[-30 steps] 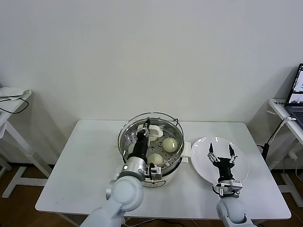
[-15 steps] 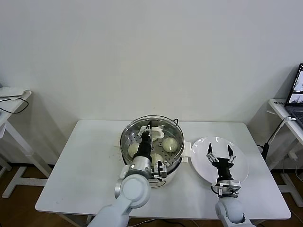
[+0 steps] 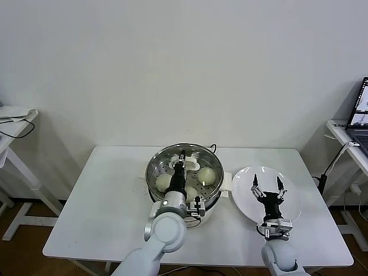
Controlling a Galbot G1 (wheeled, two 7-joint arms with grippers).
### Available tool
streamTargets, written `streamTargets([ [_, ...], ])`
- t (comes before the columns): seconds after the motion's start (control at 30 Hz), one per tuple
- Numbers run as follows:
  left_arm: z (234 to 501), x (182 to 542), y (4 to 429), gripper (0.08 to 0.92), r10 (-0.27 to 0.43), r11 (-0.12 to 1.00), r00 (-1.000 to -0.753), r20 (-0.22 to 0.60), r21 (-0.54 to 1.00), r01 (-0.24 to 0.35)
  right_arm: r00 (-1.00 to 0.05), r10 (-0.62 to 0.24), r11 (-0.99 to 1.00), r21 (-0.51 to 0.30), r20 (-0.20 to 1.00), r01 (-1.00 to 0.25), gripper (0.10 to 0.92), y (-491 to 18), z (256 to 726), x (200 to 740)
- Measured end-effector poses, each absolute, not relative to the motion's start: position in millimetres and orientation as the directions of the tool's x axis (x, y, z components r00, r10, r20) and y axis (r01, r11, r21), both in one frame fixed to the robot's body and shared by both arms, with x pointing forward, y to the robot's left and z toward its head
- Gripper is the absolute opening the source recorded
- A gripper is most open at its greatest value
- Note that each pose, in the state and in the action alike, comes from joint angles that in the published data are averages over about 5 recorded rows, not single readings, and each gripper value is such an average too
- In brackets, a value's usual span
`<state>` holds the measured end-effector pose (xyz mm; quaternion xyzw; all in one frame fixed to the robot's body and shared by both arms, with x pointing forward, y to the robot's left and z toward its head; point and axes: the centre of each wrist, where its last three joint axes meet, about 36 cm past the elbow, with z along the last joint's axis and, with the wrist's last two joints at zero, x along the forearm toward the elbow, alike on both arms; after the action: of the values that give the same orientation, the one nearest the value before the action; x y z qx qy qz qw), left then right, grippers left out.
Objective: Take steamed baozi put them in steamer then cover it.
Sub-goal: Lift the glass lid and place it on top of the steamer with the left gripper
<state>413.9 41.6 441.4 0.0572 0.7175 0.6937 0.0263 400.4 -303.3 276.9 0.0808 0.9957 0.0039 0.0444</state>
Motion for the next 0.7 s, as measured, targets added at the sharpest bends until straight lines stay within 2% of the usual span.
streamTargets([
  [0.7,434.7,416.0,36.6,0.196,0.120,0.010,-0.992,0.048,0.999,0.050,-0.982,0.167,0.986,0.013,-0.091,0.167,0.823,-306.6,276.9,402.5],
])
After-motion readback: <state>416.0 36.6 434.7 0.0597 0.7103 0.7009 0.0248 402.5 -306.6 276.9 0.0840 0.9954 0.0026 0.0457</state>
